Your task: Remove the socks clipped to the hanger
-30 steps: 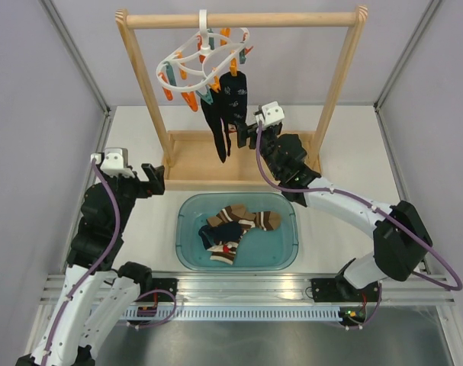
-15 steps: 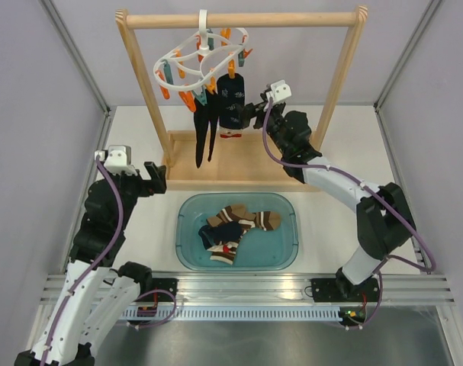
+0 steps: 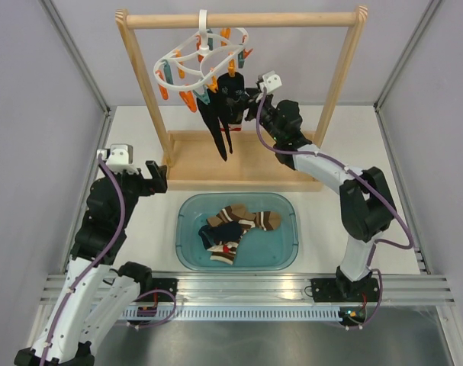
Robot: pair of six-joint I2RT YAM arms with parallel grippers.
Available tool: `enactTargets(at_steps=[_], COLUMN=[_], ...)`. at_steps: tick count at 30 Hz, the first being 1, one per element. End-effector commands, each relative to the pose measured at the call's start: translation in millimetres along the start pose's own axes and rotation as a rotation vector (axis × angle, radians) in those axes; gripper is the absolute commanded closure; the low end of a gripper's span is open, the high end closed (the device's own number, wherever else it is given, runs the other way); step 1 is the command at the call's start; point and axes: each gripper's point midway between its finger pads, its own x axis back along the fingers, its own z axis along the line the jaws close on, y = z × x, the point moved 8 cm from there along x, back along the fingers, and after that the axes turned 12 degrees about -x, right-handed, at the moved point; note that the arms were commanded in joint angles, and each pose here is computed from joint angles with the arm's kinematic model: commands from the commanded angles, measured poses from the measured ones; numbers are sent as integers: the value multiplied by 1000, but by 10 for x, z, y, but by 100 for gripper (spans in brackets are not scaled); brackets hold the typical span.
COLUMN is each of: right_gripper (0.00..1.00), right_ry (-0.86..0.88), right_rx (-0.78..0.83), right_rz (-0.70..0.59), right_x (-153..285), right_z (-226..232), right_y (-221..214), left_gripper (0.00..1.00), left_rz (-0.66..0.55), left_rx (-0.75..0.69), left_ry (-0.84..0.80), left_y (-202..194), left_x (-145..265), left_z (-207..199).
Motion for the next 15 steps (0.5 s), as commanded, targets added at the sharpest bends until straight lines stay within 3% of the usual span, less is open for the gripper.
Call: enactTargets(at_steps=[1,5,9,12,13,15], right_gripper=[28,54,62,76,86,91], right_ry=[81,116,163,198,201,202], right_rx=[-19,-30,-53,-72,-78,-85], right_rz=[-28,-35,-29,-14,-14,-2], right_x=[-207,-233,-220,-200,-187,-142], right_z=[-15,11,65,111,111,111], right_y=[112,112,101,78,75,35], left_gripper=[0,0,0,0,0,0], left_rz=[-15,-8,-7,-10,-9,-7], left_rx=[-14,-16,-19,-20,-19,-19], left_ry=[4,-5,-1,1,1,-1], left_y=[13,11,11,12,10,7], left_x=[-23,-50,-55,-46,-50,-49], left_z=[4,-10,-5,-2,-3,-4])
